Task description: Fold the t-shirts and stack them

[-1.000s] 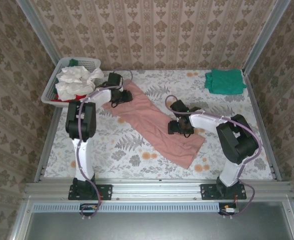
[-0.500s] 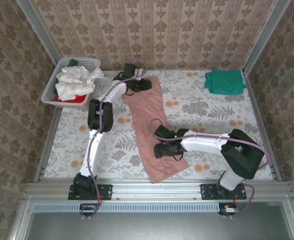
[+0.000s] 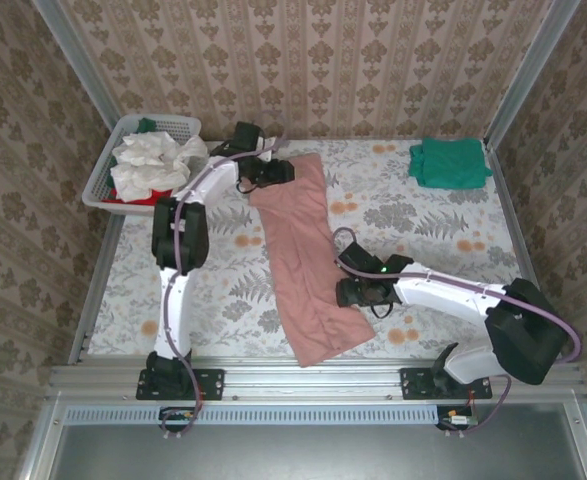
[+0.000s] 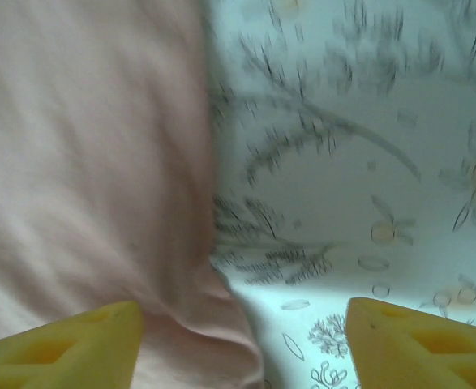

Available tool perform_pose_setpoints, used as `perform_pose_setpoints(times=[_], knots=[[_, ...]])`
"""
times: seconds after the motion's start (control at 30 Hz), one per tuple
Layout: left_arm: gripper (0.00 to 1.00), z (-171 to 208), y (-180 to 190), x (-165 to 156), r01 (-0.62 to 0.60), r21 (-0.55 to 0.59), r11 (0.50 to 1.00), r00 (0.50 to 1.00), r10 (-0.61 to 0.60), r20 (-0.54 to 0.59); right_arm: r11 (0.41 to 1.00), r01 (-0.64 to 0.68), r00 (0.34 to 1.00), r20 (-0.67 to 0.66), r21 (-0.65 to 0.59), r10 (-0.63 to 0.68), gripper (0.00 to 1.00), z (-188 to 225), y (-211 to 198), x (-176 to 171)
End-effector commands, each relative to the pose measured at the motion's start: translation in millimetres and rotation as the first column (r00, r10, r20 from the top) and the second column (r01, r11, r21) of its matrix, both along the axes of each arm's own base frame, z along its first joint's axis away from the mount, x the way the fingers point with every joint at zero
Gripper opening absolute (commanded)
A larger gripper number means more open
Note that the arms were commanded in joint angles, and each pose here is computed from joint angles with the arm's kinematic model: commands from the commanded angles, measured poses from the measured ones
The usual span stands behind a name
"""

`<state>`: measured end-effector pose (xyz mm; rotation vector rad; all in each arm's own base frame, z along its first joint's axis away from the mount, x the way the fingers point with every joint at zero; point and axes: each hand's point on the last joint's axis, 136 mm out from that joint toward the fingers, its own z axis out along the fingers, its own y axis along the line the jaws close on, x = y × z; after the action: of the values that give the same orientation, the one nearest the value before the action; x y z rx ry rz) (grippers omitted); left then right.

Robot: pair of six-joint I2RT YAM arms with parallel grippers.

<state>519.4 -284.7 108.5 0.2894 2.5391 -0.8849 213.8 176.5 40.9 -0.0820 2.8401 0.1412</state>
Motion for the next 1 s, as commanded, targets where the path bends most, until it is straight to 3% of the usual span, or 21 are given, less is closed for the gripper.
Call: perform_pose_setpoints(times=[0.0,0.27,0.5,0.63,0.77,0.93,0.97], knots=[[0.55,-20,-28,-4,0.024,0.005,1.0,1.0,-0.024,0.017,1.0,-0.001,1.0,-0.025,0.031,0.002,0.64,-11,10,-10],[0.51,-67,-68,22,0.053,-0.023,0.998,0.997,-0.054,-0.047,0.998,-0.027,0.999,-0.031,0.057,0.028,0.63,-20,38,-38],[0.54,-62,-90,49,0.078,-0.161,0.984,0.997,-0.078,0.011,0.981,-0.112,0.992,-0.034,0.159,0.119,0.65,-16,104,-46],[0.56,-40,-102,59,0.119,-0.28,0.952,0.992,-0.102,0.074,0.97,-0.194,0.979,-0.032,0.149,0.201,0.68,-3,135,-48],[0.58,-7,-95,63,0.14,-0.296,0.945,0.987,-0.11,0.115,0.977,-0.205,0.979,0.017,0.057,0.205,0.71,19,116,-40],[0.71,53,-55,64,0.112,-0.234,0.966,0.981,-0.07,0.182,0.979,-0.202,0.972,0.127,0.042,0.195,0.75,62,88,-26],[0.8,62,-45,63,0.098,-0.22,0.97,0.98,-0.056,0.19,0.979,-0.201,0.97,0.147,0.042,0.193,0.75,67,84,-24]])
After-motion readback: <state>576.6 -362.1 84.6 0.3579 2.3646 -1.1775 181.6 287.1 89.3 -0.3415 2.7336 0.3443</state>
